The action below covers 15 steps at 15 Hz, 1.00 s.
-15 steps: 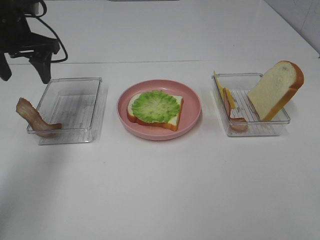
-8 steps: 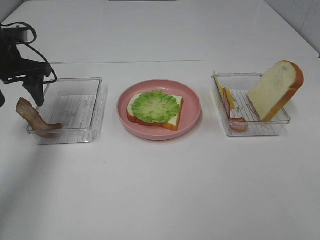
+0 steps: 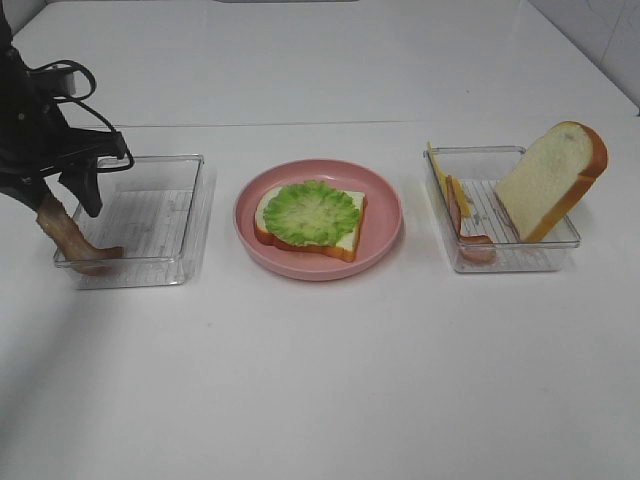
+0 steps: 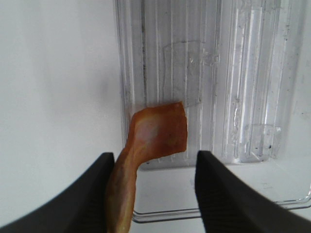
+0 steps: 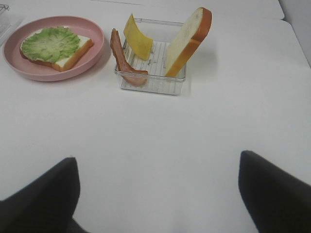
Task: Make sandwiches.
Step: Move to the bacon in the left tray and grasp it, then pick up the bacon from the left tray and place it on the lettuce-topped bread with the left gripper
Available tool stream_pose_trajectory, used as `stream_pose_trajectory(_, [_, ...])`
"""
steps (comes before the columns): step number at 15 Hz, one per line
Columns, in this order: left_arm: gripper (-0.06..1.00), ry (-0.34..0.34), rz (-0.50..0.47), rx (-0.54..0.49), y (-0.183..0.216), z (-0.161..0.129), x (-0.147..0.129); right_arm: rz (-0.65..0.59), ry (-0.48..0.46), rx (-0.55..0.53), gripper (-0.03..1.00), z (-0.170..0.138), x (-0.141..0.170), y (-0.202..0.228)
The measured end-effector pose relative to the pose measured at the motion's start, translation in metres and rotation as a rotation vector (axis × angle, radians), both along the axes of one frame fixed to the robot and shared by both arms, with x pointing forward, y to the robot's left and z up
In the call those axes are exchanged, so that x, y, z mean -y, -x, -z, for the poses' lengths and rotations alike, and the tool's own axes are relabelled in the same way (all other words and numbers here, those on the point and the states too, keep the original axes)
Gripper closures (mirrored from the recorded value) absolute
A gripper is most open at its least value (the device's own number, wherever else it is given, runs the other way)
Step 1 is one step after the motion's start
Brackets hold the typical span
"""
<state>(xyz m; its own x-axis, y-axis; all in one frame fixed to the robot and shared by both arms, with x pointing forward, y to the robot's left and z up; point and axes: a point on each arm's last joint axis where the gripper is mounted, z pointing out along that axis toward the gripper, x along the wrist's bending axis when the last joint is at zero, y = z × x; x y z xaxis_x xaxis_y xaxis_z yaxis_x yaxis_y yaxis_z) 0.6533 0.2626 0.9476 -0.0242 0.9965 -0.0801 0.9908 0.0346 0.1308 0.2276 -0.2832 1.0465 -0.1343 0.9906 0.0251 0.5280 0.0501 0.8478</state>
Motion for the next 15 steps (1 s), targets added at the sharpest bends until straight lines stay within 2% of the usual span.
stream_pose_trajectory(3, [0.82,-0.005,0.021,-0.002,0.000,0.000,0.000,0.000,0.000,0.000,0.18,0.000,0.000,0.000])
stream_pose_trajectory(5, [0.94,-0.007,0.042,-0.001,0.000,0.000,0.000,0.000,0.000,0.000,0.18,0.000,0.000,0.000])
stream_pose_trajectory(8, [0.94,-0.005,0.046,0.011,-0.002,-0.004,0.000,0.000,0.000,0.000,0.18,0.000,0.000,0.000])
stream_pose_trajectory(11, [0.94,0.034,0.052,0.095,-0.007,-0.033,0.004,0.000,0.000,0.000,0.18,0.000,0.000,0.000])
stream_pose_trajectory(12, [0.94,0.073,0.064,0.142,-0.010,-0.049,0.008,0.000,0.000,0.000,0.18,0.000,0.000,0.000])
stream_pose_trajectory(13, [0.94,0.183,0.093,0.200,-0.016,-0.069,0.018,0.000,0.000,0.000,0.18,0.000,0.000,0.000])
stream_pose_trajectory(14, [0.94,0.210,0.104,0.213,-0.017,-0.073,0.020,0.000,0.000,0.000,0.18,0.000,0.000,0.000])
stream_pose_trajectory(15, [0.94,0.281,0.122,0.245,-0.020,-0.081,0.027,0.000,0.000,0.000,0.18,0.000,0.000,0.000])
